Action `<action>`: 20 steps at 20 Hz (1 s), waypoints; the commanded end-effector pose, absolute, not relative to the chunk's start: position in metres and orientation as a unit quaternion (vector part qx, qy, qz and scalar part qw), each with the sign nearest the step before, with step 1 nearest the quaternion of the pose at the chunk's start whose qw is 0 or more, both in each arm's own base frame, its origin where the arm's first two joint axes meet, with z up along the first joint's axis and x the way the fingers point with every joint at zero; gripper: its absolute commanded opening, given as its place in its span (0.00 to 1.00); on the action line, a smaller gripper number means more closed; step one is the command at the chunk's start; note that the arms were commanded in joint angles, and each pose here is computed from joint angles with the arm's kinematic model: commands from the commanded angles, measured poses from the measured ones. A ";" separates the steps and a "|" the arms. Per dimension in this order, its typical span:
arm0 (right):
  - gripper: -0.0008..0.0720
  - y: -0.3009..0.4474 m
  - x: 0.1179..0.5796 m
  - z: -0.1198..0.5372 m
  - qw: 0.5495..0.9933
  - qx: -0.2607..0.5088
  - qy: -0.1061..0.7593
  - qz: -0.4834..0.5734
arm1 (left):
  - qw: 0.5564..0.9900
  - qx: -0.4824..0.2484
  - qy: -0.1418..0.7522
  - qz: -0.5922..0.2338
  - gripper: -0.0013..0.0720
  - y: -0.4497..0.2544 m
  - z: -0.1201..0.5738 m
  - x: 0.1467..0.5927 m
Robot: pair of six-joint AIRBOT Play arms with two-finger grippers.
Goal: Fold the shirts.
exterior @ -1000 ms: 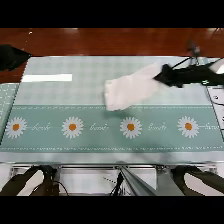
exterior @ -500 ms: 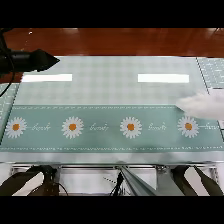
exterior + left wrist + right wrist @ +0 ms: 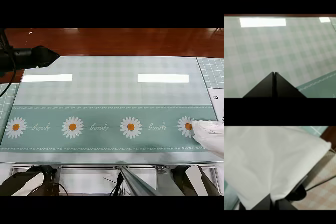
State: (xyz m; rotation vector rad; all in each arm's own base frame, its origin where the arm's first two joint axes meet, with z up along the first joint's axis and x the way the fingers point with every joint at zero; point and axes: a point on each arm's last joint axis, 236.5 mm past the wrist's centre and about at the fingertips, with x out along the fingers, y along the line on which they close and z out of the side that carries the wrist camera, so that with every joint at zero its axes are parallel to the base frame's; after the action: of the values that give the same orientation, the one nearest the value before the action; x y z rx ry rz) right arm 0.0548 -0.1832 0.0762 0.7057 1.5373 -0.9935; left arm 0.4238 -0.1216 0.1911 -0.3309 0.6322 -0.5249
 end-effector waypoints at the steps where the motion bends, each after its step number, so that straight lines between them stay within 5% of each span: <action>1: 0.04 -0.181 -0.008 0.068 0.459 0.265 0.702 -0.476 | 0.912 -0.159 0.290 -0.244 0.05 -0.117 0.195 0.431; 10: 0.06 -0.165 -0.058 0.043 0.356 0.221 0.772 -0.477 | 0.924 -0.150 0.266 -0.229 0.05 -0.109 0.201 0.443; 12: 0.42 -0.167 -0.061 0.042 0.356 0.206 0.783 -0.466 | 0.924 -0.150 0.265 -0.229 0.05 -0.109 0.201 0.443; 15: 0.78 -0.170 -0.060 0.041 0.365 0.196 0.789 -0.455 | 0.924 -0.150 0.265 -0.229 0.05 -0.109 0.201 0.443; 18: 0.82 -0.168 -0.046 0.033 0.392 0.214 0.778 -0.441 | 0.925 -0.149 0.262 -0.230 0.05 -0.109 0.204 0.443; 20: 0.82 -0.182 0.005 0.027 0.497 0.238 0.724 -0.416 | 0.932 -0.117 0.246 -0.239 0.05 -0.109 0.213 0.444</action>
State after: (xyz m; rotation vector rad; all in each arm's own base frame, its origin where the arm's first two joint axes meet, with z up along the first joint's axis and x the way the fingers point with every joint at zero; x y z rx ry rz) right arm -0.0400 -0.1733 0.0361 0.5409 1.9373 -1.1247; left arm 0.4433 -0.1092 0.2055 -0.2924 0.5323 -0.4766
